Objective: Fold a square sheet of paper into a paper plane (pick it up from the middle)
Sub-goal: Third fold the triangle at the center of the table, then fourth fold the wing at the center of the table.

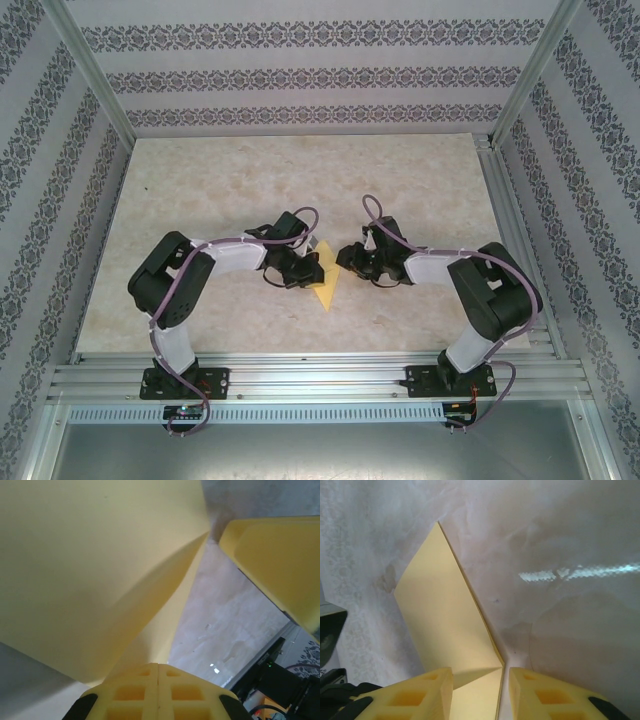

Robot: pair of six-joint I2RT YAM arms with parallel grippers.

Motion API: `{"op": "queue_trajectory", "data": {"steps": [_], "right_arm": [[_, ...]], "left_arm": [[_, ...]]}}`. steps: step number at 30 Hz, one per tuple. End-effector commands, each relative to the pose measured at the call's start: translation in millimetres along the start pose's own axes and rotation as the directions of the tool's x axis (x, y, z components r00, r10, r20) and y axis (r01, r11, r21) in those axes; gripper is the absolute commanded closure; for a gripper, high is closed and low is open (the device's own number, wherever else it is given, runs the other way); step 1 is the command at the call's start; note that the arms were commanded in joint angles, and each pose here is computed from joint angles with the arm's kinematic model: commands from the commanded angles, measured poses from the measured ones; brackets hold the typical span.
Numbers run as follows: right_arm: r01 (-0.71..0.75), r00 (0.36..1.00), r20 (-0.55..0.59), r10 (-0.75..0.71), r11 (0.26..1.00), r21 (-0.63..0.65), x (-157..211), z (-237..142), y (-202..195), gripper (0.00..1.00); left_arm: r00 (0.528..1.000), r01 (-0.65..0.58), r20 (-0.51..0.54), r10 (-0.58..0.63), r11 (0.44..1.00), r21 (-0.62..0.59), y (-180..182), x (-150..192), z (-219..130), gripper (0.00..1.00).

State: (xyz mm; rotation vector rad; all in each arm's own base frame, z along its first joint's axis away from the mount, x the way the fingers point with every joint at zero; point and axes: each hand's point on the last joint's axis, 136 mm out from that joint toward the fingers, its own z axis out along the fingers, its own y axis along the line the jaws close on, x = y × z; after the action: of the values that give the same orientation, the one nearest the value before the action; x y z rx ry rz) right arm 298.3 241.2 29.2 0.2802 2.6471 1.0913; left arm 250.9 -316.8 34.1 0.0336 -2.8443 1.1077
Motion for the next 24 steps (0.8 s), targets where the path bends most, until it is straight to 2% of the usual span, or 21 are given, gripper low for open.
{"op": "queue_trajectory", "data": {"steps": [1, 6, 13, 24], "right_arm": [[0.019, 1.000, 0.006, -0.018, 0.999, -0.049, -12, 4, 13, 0.64], [0.034, 0.999, -0.001, -0.034, 0.999, -0.022, -13, 5, 10, 0.61], [0.043, 0.998, -0.032, -0.045, 0.997, -0.062, -13, 8, 19, 0.61], [0.047, 0.998, -0.031, -0.048, 0.997, -0.055, -12, 4, 20, 0.62]], "left_arm": [[1.000, -0.007, 0.018, 0.008, 0.998, -0.062, 7, -4, 3, 0.96], [1.000, -0.006, 0.030, 0.010, 0.993, -0.120, 21, -4, 2, 0.98], [1.000, -0.016, 0.012, 0.018, 0.990, -0.139, 27, -2, 5, 0.99], [0.999, -0.036, 0.024, 0.040, 0.990, -0.139, 20, -4, -1, 0.99]]}}
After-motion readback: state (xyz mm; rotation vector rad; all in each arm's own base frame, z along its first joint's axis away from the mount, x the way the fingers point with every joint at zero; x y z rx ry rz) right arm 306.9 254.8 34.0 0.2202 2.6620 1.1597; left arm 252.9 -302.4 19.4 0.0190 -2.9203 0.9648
